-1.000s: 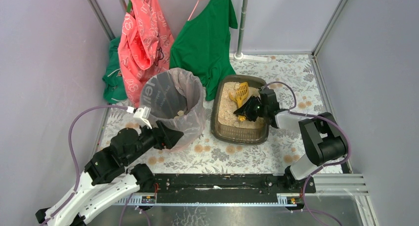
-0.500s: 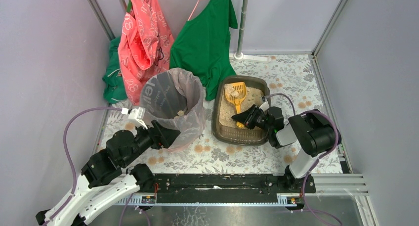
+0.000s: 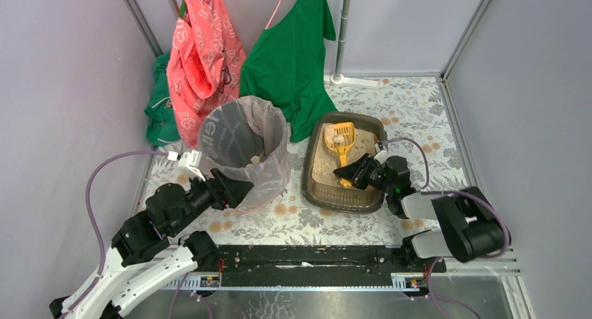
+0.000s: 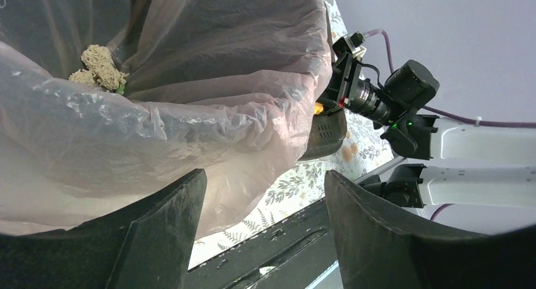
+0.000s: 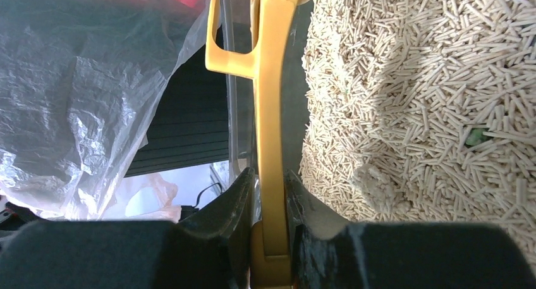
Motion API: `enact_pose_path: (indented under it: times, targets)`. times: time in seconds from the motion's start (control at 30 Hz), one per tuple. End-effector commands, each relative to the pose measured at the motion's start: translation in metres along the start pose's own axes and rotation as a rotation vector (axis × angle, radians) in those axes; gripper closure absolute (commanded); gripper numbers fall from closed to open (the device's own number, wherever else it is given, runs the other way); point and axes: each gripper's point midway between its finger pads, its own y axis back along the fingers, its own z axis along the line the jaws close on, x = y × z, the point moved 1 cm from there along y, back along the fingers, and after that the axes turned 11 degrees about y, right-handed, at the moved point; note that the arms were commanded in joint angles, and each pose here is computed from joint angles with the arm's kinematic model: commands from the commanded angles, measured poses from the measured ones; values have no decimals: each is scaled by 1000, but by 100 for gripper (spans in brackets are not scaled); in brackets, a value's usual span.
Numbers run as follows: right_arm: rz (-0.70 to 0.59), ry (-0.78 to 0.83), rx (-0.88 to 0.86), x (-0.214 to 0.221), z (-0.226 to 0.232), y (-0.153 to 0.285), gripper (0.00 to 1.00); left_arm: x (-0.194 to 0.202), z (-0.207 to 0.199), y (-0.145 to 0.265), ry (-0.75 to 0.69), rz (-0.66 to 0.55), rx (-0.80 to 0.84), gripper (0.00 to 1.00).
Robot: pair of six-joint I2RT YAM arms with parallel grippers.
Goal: Clean the litter box
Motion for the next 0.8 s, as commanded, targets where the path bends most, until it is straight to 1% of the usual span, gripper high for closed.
enact_pose_path:
  times: [0.0, 0.27, 0.43, 0.53, 0.63, 0.73, 0.77]
  targets:
    - [17, 61, 74, -8, 4, 5, 100, -9, -9, 5, 2, -21, 15, 24]
    - [16, 80, 106, -19, 27, 19, 100, -11, -12, 6, -7, -17, 25, 24]
    - [3, 72, 84, -16, 40, 33, 100, -10, -13, 7, -9, -16, 32, 24]
    - [-23, 66, 51, -15, 52, 45, 100, -11, -14, 9, -9, -14, 34, 24]
    - [-73, 80, 55, -17, 58, 61, 100, -9, -13, 10, -6, -9, 32, 24]
    - [-120, 59, 42, -14, 52, 68, 100, -6, -11, 10, 6, 2, 32, 24]
    - [-101, 40, 24, -7, 49, 67, 100, -5, -10, 9, 10, 4, 32, 24]
